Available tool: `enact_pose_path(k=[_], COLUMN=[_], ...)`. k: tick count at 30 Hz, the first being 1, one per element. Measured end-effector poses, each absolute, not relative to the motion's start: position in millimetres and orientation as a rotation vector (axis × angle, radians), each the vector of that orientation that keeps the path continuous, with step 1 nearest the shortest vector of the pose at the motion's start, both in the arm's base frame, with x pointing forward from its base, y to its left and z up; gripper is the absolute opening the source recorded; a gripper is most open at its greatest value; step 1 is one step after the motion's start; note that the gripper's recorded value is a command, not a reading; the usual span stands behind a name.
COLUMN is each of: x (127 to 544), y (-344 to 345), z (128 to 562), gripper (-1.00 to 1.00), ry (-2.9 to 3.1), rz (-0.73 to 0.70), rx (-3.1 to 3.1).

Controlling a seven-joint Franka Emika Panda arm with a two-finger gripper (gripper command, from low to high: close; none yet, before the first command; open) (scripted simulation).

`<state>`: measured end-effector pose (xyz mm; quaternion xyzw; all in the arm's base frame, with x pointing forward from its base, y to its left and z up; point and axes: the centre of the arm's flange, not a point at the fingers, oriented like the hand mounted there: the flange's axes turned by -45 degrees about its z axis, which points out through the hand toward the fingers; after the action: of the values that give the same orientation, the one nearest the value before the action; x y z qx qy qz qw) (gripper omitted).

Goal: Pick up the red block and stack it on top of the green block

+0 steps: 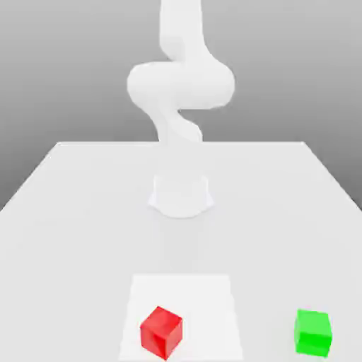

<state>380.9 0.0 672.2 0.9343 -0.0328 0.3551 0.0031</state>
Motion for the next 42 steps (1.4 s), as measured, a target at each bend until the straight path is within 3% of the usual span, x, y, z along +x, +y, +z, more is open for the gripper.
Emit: enact_pose_path(k=[6, 13, 24, 29, 30, 37, 42], x=[447.6, 487.4, 472.4, 468.8, 468.1, 468.2, 468.8], y=[-7.3, -21.4, -32.1, -31.7, -31.6, -31.5, -28.5], z=[565.8, 431.9, 224.5, 157.3, 148.7, 148.8, 202.8], gripper=[0.0, 0.0, 0.0, 0.0, -1.0, -1.0, -1.0], ry=[-0.299, -0.516, -0.854, -0.882, -0.882, -0.882, -0.866], rz=[0.84, 0.53, 0.041, 0.002, 0.0, 0.002, 0.002], rx=[2.984, 3.018, 3.019, 3.016, 3.016, 3.016, 3.02])
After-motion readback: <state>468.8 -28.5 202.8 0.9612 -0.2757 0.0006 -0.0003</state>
